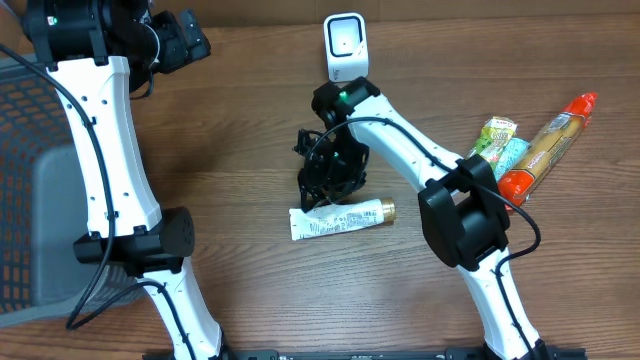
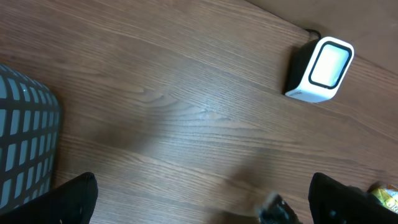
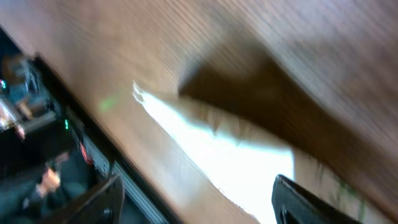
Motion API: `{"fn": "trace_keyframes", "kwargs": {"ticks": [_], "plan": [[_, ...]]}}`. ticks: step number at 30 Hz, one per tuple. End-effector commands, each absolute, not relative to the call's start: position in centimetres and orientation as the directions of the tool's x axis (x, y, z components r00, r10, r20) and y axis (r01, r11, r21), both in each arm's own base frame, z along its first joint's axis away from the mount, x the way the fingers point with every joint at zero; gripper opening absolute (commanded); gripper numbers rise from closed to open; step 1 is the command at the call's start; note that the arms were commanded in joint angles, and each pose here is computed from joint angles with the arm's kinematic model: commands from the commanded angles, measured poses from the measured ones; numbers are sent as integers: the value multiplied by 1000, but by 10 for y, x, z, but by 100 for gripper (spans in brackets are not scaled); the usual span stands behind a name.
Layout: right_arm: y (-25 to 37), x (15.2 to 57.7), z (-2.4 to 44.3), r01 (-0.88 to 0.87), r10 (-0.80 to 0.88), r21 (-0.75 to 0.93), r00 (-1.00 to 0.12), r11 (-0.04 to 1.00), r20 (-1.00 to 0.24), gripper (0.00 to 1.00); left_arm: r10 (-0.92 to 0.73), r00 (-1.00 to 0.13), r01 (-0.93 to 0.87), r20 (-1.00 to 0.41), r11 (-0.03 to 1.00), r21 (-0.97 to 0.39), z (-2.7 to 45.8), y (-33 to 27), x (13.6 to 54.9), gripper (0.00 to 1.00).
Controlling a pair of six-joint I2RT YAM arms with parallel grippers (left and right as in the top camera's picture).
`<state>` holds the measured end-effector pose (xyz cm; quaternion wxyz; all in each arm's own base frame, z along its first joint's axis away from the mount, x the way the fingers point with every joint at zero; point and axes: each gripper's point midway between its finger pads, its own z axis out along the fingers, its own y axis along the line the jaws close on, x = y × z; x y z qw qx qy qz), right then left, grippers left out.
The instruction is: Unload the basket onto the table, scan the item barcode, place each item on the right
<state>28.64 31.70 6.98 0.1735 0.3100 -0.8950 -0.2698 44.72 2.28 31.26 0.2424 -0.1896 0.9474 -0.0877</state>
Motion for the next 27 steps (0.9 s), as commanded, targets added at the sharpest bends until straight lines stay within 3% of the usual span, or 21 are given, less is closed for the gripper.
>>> {"fn": "trace_keyframes", "kwargs": {"ticks": [1,7,12,16,21,27], "plan": [[305,293,86,-539,-713,599,-697,592,77,76,-378,-806,-292,-455,923,-250,324,20,442,99],[296,317,131,-540,-657,595,-753,595,-26,72,-378,-806,-292,-455,923,-250,324,20,442,99],[268,343,173,-453,-501,549,-862,702,-71,63,-378,-806,-292,-455,923,-250,324,20,442,99],[221,352,178,-304,-333,380,-943,874,11,62,-378,-806,-292,-455,923,-250,324,21,442,100],[221,329,153,-294,-343,308,-932,905,118,62,-376,-807,-290,-455,924,-250,324,20,442,100],[202,307,119,-214,-219,47,-948,976,231,53,-377,-807,-290,-455,924,-250,324,20,442,99]]}}
